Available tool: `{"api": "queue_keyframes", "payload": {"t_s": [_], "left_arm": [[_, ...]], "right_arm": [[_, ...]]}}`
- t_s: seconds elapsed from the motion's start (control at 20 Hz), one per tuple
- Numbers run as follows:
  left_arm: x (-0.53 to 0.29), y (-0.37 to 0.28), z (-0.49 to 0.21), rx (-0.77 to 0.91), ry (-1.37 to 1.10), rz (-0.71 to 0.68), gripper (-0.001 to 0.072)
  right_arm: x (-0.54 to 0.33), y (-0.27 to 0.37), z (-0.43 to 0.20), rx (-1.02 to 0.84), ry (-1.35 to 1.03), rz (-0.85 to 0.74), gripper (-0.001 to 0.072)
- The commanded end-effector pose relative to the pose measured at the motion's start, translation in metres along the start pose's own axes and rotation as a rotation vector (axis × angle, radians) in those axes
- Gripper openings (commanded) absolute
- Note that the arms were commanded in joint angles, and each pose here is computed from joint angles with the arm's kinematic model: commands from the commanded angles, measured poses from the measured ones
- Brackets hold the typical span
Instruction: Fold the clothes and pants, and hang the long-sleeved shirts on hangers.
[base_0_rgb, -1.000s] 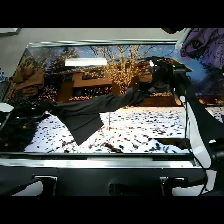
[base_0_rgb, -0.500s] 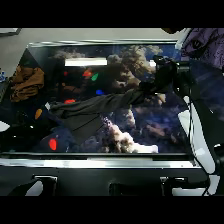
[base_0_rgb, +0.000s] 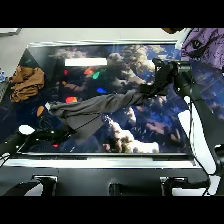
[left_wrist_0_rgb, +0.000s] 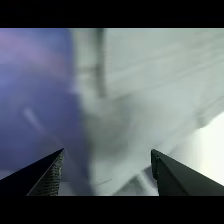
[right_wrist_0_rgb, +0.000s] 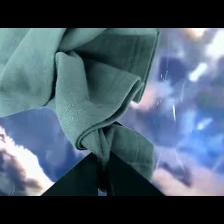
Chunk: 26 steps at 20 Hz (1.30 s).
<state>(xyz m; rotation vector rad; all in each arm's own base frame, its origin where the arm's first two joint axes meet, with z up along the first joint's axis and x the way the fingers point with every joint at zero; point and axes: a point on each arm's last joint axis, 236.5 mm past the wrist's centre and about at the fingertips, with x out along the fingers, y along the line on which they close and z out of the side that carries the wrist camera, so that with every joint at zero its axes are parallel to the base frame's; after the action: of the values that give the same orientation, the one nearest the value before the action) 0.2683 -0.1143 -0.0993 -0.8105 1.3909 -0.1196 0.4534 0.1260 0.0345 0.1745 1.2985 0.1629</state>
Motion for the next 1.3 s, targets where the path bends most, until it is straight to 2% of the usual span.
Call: {"api": "queue_keyframes", "payload": {"t_s": [0.0, 0.1, 0.15, 0.2, 0.25, 0.4, 0.5, 0.65, 0.75, 0.85, 1.0, 1.25], "left_arm": [[0.019, -0.001, -0.002, 0.008, 0.004, 0.011, 0.0605], [0.028, -0.005, -0.005, -0.003, 0.018, 0.002, 0.0591], [0.032, -0.005, -0.008, -0.011, 0.028, 0.001, 0.0467], [0.033, -0.008, -0.008, 0.001, 0.036, -0.009, 0.0121], [0.030, -0.017, -0.005, 0.036, 0.034, -0.035, 0.0017], [-0.008, -0.069, 0.033, 0.143, -0.039, -0.130, 0.0015], [-0.066, -0.119, 0.078, 0.265, -0.176, -0.189, 0.0014], [-0.198, -0.197, 0.132, 0.467, -0.445, -0.219, 0.0014], [-0.295, -0.242, 0.137, 0.607, -0.633, -0.198, 0.0014], [-0.385, -0.272, 0.121, 0.700, -0.830, -0.149, 0.0014], [-0.496, -0.290, 0.067, 0.759, -1.123, -0.092, 0.0015], [-0.576, -0.264, -0.015, 0.695, -1.371, -0.039, 0.0014]], "right_arm": [[0.000, 0.006, -0.006, 0.015, 0.025, 0.023, 0.0033], [0.000, 0.009, -0.008, 0.040, 0.032, 0.036, 0.0033], [-0.001, 0.010, -0.008, 0.043, 0.035, 0.040, 0.0033], [-0.001, 0.010, -0.009, 0.044, 0.040, 0.042, 0.0033], [-0.001, 0.010, -0.011, 0.044, 0.046, 0.042, 0.0033], [-0.013, 0.006, -0.002, 0.029, -0.004, 0.018, 0.0033], [-0.045, 0.000, 0.024, -0.002, -0.120, -0.029, 0.0033], [-0.136, -0.009, 0.070, -0.046, -0.375, -0.117, 0.0033], [-0.211, -0.013, 0.081, -0.055, -0.537, -0.168, 0.0033], [-0.282, -0.018, 0.069, -0.051, -0.664, -0.201, 0.0033], [-0.360, -0.021, 0.014, -0.046, -0.758, -0.194, 0.0033], [-0.429, -0.017, -0.075, -0.069, -0.829, -0.129, 0.0034]]}}
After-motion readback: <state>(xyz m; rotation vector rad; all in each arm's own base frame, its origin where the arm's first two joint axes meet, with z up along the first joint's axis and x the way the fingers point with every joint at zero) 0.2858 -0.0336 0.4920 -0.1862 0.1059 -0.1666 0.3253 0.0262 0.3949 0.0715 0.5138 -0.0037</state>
